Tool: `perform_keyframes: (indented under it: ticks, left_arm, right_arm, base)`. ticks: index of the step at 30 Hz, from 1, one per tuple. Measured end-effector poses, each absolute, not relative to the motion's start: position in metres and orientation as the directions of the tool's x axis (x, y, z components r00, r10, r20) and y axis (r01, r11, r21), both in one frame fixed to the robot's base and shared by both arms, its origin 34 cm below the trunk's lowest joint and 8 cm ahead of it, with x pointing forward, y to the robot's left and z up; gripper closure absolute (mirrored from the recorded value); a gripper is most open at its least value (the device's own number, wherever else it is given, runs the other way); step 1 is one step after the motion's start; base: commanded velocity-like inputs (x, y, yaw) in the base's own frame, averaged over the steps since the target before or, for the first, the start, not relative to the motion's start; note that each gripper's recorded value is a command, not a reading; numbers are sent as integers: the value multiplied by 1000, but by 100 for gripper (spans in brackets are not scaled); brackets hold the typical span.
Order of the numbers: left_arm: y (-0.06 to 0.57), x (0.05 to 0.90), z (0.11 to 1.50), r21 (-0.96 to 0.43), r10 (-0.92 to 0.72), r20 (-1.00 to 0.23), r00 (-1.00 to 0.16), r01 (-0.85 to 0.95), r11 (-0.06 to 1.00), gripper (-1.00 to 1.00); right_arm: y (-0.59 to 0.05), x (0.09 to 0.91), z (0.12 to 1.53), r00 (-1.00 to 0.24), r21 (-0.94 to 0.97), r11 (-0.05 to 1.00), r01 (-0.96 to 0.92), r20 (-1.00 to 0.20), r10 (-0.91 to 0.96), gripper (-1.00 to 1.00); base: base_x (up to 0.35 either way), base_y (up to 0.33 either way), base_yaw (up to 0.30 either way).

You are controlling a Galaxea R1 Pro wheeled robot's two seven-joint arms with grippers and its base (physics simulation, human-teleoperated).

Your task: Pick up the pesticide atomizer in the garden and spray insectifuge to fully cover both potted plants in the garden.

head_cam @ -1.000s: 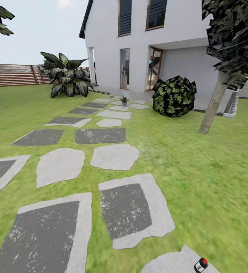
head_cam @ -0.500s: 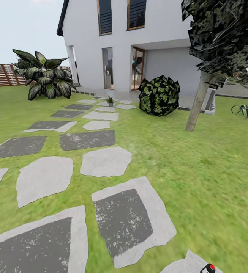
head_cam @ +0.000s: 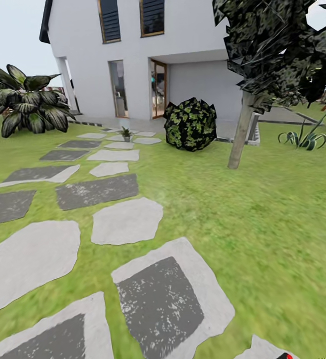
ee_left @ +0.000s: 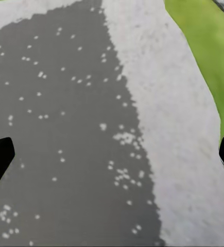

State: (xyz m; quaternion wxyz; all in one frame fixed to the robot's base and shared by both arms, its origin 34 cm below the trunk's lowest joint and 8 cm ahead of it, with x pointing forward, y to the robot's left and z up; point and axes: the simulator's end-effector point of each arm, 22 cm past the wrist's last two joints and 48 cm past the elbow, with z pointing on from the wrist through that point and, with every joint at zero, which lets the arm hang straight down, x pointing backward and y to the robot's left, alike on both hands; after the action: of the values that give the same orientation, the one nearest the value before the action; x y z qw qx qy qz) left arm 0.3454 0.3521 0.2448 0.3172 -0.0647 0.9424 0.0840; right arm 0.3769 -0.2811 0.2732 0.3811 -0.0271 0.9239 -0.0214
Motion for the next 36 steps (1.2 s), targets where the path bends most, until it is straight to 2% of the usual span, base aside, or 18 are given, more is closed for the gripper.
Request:
perform_keyframes:
  ticks: [26,36]
  left_arm:
    - [352,345,245,118,-65,-608,-791,-171,978,-100]
    - [348,346,244,116,-54,-606,-794,-155,981,-100]
  right_arm:
    - [-281,376,273,-709,-60,998,-30,-702,-63,-100]
    - [-282,379,274,-705,-58,998,-24,-706,-58,-100]
  base:
    - [224,256,-264]
    - [47,51,-265]
